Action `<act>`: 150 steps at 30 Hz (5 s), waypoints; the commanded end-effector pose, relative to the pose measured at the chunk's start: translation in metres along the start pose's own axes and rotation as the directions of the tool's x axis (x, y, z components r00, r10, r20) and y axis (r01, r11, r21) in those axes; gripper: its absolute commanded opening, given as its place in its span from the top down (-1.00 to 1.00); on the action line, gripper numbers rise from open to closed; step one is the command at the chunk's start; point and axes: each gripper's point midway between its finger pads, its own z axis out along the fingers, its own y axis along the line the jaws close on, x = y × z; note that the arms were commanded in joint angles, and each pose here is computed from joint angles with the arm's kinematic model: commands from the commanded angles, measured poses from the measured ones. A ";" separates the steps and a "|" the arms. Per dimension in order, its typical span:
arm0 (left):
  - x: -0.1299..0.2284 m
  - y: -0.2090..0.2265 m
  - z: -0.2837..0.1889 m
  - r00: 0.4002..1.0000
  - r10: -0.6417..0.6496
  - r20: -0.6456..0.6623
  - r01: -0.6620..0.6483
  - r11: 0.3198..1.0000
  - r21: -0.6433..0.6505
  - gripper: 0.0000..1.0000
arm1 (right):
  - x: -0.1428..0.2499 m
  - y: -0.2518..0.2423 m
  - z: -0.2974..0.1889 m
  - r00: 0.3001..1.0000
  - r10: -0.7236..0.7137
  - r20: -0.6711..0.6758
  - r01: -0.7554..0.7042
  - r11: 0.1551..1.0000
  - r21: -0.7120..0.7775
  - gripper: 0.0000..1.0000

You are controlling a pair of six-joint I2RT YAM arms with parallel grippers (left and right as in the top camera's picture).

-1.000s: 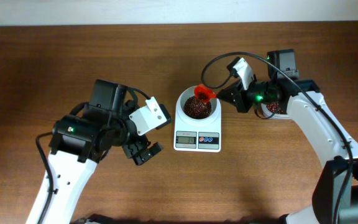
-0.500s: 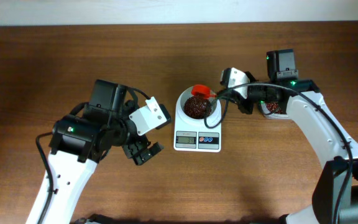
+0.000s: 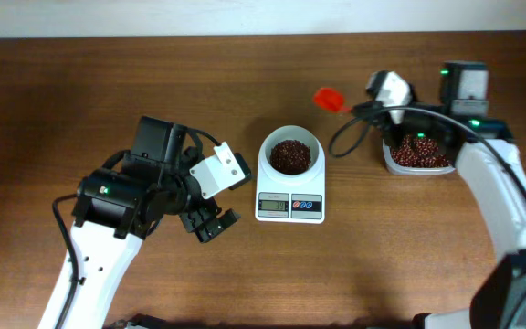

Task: Scoop and weigh 50g on scale
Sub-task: 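Return the scoop to the tub and scoop more beans with the right gripper, then carry the filled scoop with the right gripper over the white bowl, then tilt the scoop with the right gripper to pour beans into the bowl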

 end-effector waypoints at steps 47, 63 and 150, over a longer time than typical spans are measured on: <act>-0.004 -0.002 -0.001 1.000 0.021 0.013 -0.021 1.000 0.009 -0.98 | 0.175 -0.020 -0.107 0.226 0.974 -0.005 -0.961 0.224 0.160 0.92; -0.004 -0.002 -0.001 1.000 0.021 0.013 -0.021 1.000 0.009 -0.98 | 0.096 0.007 -0.059 0.284 0.957 -0.066 -0.947 0.269 -0.176 0.92; -0.004 -0.002 -0.001 1.000 0.021 0.013 -0.021 1.000 0.009 -0.98 | 0.022 0.063 0.056 0.982 0.191 -0.005 -0.183 0.933 -0.310 0.92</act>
